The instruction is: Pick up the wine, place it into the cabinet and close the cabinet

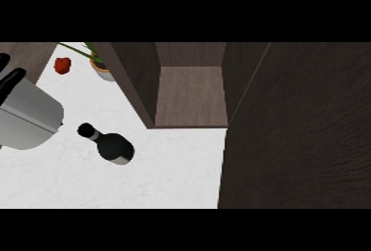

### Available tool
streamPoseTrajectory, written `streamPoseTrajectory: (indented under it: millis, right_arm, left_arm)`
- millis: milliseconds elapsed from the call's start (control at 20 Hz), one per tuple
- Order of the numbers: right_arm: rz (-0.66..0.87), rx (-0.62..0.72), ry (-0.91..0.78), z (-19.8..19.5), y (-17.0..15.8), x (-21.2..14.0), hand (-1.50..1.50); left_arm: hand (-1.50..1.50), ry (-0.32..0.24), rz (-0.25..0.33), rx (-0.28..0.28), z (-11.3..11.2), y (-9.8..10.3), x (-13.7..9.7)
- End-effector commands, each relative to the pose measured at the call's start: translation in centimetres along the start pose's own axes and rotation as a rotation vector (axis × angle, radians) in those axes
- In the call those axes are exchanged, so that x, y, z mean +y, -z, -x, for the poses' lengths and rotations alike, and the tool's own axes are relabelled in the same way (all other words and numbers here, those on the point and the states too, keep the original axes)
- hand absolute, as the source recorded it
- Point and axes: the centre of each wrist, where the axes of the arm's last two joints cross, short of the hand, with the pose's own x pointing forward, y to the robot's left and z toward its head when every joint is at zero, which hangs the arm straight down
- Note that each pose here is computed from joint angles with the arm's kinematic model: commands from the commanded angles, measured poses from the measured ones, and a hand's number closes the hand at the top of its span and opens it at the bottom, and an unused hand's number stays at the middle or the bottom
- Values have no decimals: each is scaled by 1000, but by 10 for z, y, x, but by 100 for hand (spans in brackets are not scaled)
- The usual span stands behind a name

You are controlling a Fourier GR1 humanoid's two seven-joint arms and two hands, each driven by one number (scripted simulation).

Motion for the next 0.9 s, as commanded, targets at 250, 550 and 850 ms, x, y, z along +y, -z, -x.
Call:
streamPoseTrajectory:
  millis: [250,550,850]
  right_arm:
    - [-14,-94,23,-42,-23,3,-150]
    - [-17,-83,32,-47,-30,7,-150]
    - [-12,-98,35,-54,-33,7,-150]
  left_arm:
    - [-150,3,-33,47,40,-7,37]
    - [-150,12,-59,68,56,4,58]
    - [-150,11,-45,153,102,-10,73]
